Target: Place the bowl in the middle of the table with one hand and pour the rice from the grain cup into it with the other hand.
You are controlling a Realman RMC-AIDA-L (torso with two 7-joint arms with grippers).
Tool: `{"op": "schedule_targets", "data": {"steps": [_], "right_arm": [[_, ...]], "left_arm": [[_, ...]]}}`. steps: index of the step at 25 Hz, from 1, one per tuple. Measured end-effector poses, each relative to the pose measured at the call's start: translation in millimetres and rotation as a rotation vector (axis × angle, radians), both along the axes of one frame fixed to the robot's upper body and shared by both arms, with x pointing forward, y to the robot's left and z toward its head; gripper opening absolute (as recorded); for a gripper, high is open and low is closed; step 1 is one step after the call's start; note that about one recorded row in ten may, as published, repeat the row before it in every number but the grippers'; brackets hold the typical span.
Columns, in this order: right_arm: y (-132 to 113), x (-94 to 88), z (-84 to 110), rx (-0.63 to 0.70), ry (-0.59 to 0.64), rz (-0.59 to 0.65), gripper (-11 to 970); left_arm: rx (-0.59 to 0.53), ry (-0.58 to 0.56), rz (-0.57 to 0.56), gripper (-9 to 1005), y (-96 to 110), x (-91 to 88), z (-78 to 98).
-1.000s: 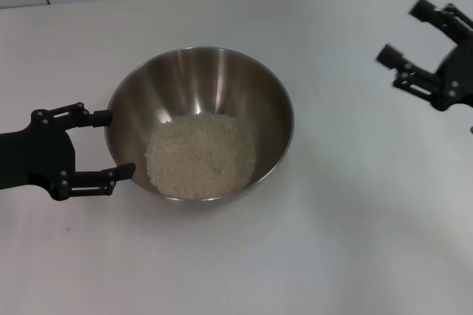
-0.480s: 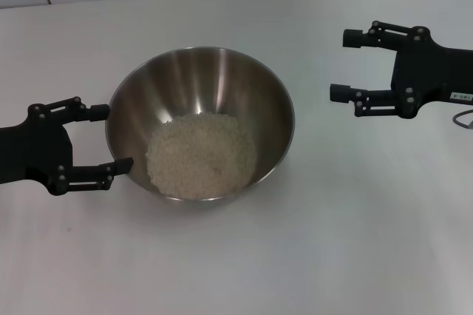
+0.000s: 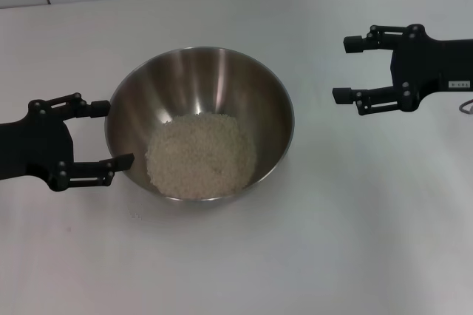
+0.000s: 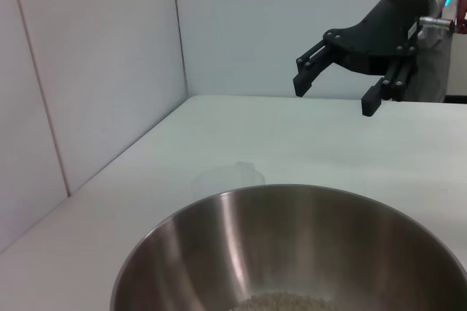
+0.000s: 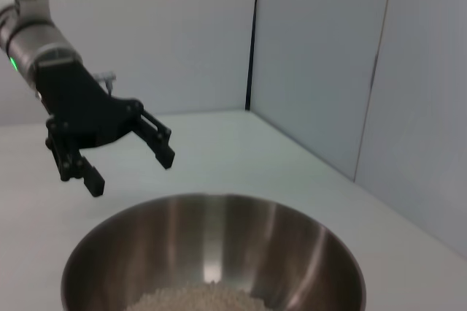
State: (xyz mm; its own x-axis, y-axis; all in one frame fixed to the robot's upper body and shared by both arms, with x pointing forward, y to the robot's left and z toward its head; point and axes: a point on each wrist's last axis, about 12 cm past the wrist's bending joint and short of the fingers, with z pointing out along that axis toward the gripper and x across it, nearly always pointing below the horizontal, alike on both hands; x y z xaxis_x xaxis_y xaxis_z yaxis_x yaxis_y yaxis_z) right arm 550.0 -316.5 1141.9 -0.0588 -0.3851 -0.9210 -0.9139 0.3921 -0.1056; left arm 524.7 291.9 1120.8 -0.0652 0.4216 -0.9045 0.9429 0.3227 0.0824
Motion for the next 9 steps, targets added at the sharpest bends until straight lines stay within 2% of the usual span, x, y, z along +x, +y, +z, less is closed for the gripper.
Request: {"op": "schedule_targets", "data": {"steps": [5,9], "right_arm": [[4,5.6,10.3,-0.042,0.004,0.014,832],[7,7.6,10.9,-0.059,0.004,0.017,832]], "left_arm": [[0.000,0.004,-0.001,866,-1,0.7,0.5],[0.000,0.009,0.000,866,-1,0.7,0.3]]}}
